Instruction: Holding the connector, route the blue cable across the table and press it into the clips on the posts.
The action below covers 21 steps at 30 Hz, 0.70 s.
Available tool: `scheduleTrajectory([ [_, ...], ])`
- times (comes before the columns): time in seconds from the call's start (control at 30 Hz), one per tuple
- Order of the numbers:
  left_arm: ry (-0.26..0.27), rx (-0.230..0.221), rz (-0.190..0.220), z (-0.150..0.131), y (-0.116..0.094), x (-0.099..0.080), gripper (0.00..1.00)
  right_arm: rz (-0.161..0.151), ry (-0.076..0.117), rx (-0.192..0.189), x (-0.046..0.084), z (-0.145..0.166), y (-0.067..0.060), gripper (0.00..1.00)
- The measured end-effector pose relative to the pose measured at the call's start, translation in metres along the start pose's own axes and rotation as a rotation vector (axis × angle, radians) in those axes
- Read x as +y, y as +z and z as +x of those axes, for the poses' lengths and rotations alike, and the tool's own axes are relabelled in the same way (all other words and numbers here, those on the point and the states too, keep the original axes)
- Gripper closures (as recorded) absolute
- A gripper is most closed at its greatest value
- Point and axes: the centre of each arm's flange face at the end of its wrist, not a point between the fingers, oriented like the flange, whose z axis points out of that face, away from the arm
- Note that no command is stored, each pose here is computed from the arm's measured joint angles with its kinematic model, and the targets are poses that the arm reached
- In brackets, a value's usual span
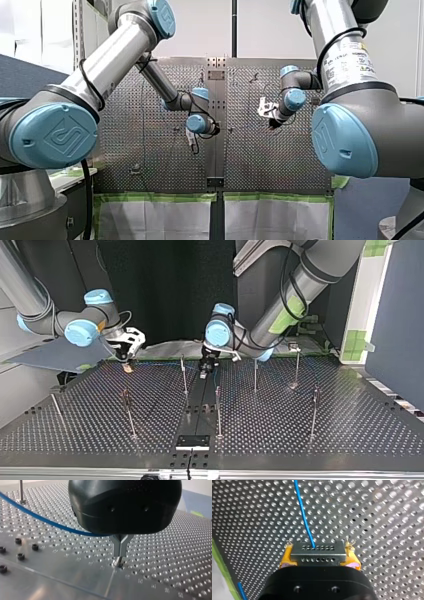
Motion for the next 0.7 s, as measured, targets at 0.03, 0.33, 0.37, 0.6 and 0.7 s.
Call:
scheduleTrajectory([
  [0.03,0.002,0.002,-0.004,-0.001,0.001,0.002,1.0,-0.002,0.001,0.005,0.002,0.003,0.001,1.0],
  [0.33,0.022,0.039,-0.018,0.001,-0.002,0.007,0.62,-0.014,0.009,0.015,0.011,0.008,0.002,1.0],
  [0.37,0.025,0.044,-0.019,0.001,-0.003,0.006,0.49,-0.015,0.01,0.015,0.012,0.008,0.002,1.0],
  [0.6,0.071,0.102,-0.029,0.007,-0.011,0.004,0.0,-0.019,0.019,0.019,0.013,0.009,0.003,1.0],
  [0.7,0.093,0.124,-0.04,0.006,-0.015,0.002,0.0,-0.021,0.022,0.021,0.013,0.009,0.003,1.0],
])
